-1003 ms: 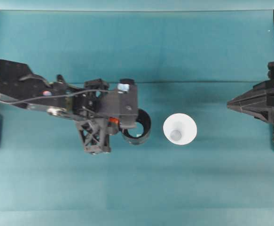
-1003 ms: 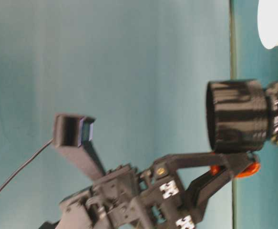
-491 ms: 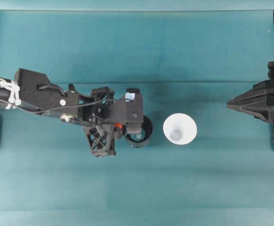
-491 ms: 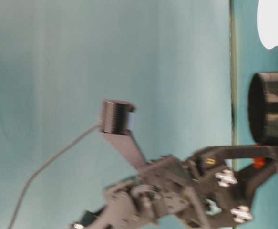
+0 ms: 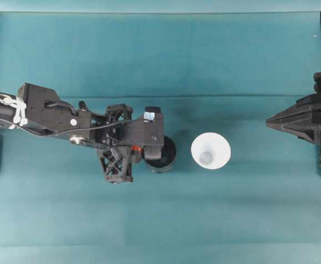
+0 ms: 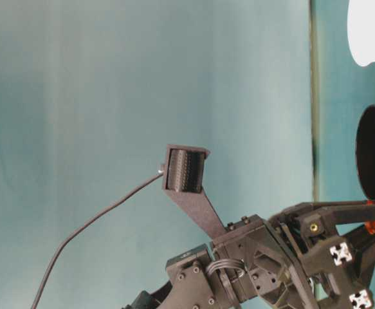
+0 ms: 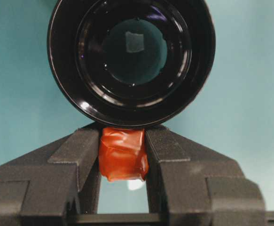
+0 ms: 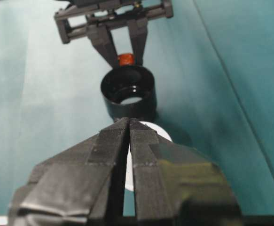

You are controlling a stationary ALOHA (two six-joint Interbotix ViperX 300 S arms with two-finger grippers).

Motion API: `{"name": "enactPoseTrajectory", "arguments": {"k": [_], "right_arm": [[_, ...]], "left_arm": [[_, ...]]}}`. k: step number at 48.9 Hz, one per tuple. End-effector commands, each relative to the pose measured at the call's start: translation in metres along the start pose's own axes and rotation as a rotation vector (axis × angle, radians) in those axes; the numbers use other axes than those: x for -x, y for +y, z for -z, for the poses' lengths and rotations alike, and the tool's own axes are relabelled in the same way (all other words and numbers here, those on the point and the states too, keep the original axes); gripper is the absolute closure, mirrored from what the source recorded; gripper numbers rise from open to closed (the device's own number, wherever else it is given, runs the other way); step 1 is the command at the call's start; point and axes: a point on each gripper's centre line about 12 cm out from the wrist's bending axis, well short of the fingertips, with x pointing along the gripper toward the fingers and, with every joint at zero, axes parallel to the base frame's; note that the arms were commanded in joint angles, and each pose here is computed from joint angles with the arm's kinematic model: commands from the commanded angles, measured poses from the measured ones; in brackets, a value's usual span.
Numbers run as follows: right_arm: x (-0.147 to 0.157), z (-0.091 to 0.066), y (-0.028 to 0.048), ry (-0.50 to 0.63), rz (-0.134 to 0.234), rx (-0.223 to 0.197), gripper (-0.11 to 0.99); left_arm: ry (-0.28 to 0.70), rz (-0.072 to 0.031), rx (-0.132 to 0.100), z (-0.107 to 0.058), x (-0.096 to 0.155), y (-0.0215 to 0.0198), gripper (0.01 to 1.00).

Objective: Put the paper cup into the moved red handle cup holder.

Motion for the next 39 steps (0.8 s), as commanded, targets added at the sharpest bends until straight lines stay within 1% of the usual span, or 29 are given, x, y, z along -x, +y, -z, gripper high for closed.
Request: {"name": "enactPoseTrajectory", "arguments": {"k": [1, 3, 6, 11, 16, 17, 18, 20, 22, 29, 31, 32, 33, 35, 37, 39], "right_arm": [[-0.0001, -0.0082, 0.0015, -0.018, -0.003, -0.011, 0.95], [-0.0001, -0.0078, 0.0015, -0.015, -0.002, -0.011, 0.95], [-0.0001, -0.0075, 0.0014, -0.012, -0.002, -0.011, 0.95], [-0.0001, -0.0073, 0.0014, -0.011, -0.001, -0.011, 0.95], [0.0, -0.0081, 0.0016, -0.014, -0.002, -0.02, 0.95], [0.0, -0.0081, 0.0016, -0.014, -0.002, -0.023, 0.95], [-0.0001, -0.0075, 0.0015, -0.012, -0.002, -0.029, 0.95], [-0.0001, -0.0077, 0.0015, -0.014, -0.002, -0.036, 0.95], [-0.0001, -0.0075, 0.0014, -0.012, -0.002, -0.045, 0.95], [-0.0001, -0.0073, 0.0014, -0.011, -0.002, -0.049, 0.95], [-0.0001, -0.0073, 0.0014, -0.011, -0.002, -0.049, 0.95], [-0.0001, -0.0073, 0.0014, -0.011, -0.002, -0.049, 0.95], [-0.0001, -0.0073, 0.0014, -0.011, -0.002, -0.049, 0.95], [-0.0001, -0.0073, 0.0014, -0.011, -0.002, -0.049, 0.95], [-0.0002, -0.0067, 0.0012, -0.009, -0.001, -0.049, 0.95], [-0.0002, -0.0067, 0.0012, -0.009, -0.001, -0.049, 0.95]], "left_arm": [[-0.022, -0.001, -0.038, -0.0039, 0.0032, -0.0008, 0.734], [-0.02, -0.002, -0.047, -0.0036, 0.0026, -0.0002, 0.734], [-0.018, -0.006, -0.048, -0.0032, 0.002, 0.0023, 0.734], [-0.018, -0.008, -0.039, -0.0032, 0.0011, 0.0046, 0.734], [-0.027, -0.008, -0.038, -0.005, 0.001, 0.0047, 0.734], [-0.028, -0.009, -0.035, -0.0052, 0.001, 0.0054, 0.733], [-0.028, -0.009, -0.036, -0.0048, 0.0008, 0.0047, 0.734], [-0.031, -0.009, -0.034, -0.005, 0.0003, 0.0053, 0.733], [-0.038, -0.009, -0.035, -0.0058, 0.0003, 0.0048, 0.733], [-0.05, -0.01, -0.035, -0.0065, -0.0015, 0.0047, 0.729], [-0.051, -0.009, -0.029, -0.007, -0.0018, 0.0053, 0.726], [-0.051, -0.01, -0.033, -0.007, -0.0018, 0.0048, 0.725], [-0.048, -0.008, -0.031, -0.0061, -0.0026, 0.0046, 0.723], [-0.047, -0.009, -0.035, -0.0055, -0.0028, 0.0047, 0.682], [-0.044, -0.009, -0.035, -0.0043, -0.0032, 0.0046, 0.574], [-0.042, -0.009, -0.037, -0.0034, -0.003, 0.0045, 0.445]]}}
